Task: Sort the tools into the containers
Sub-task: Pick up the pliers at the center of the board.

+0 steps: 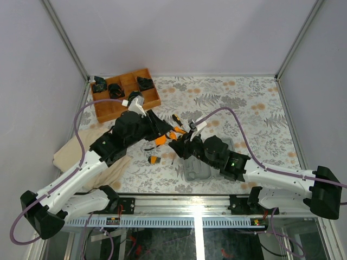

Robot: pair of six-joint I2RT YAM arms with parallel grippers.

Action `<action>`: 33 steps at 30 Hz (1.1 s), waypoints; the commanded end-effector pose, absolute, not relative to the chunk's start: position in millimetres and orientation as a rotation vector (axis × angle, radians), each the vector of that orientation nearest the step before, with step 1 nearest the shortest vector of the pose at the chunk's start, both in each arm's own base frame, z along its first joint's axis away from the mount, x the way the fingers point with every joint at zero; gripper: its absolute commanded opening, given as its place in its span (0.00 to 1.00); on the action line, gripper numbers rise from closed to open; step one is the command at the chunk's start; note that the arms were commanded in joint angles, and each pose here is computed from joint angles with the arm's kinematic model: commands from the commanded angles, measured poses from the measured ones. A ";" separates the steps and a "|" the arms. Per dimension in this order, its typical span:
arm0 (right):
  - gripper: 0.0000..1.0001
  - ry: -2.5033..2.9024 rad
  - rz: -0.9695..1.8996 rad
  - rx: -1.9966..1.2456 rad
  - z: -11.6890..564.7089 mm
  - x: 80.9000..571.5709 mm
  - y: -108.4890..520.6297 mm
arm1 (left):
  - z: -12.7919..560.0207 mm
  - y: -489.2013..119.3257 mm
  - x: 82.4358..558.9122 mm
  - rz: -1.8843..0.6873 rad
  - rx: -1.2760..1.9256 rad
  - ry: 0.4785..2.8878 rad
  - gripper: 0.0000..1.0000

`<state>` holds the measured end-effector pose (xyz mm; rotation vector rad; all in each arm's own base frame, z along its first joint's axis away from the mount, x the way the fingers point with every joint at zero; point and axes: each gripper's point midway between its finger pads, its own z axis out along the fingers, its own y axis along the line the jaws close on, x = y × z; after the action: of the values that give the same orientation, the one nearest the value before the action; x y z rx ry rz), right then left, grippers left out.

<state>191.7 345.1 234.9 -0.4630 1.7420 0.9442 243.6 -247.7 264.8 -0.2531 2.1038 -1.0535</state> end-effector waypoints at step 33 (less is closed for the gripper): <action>0.82 1.664 0.961 -0.497 285.0 178.6 327.4 | 314.1 -243.0 240.2 -1.016 0.057 1.893 0.00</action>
<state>173.4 343.7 262.1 -0.5351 1.7277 1.0198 240.3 -238.6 267.8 -0.0457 2.0566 -0.9543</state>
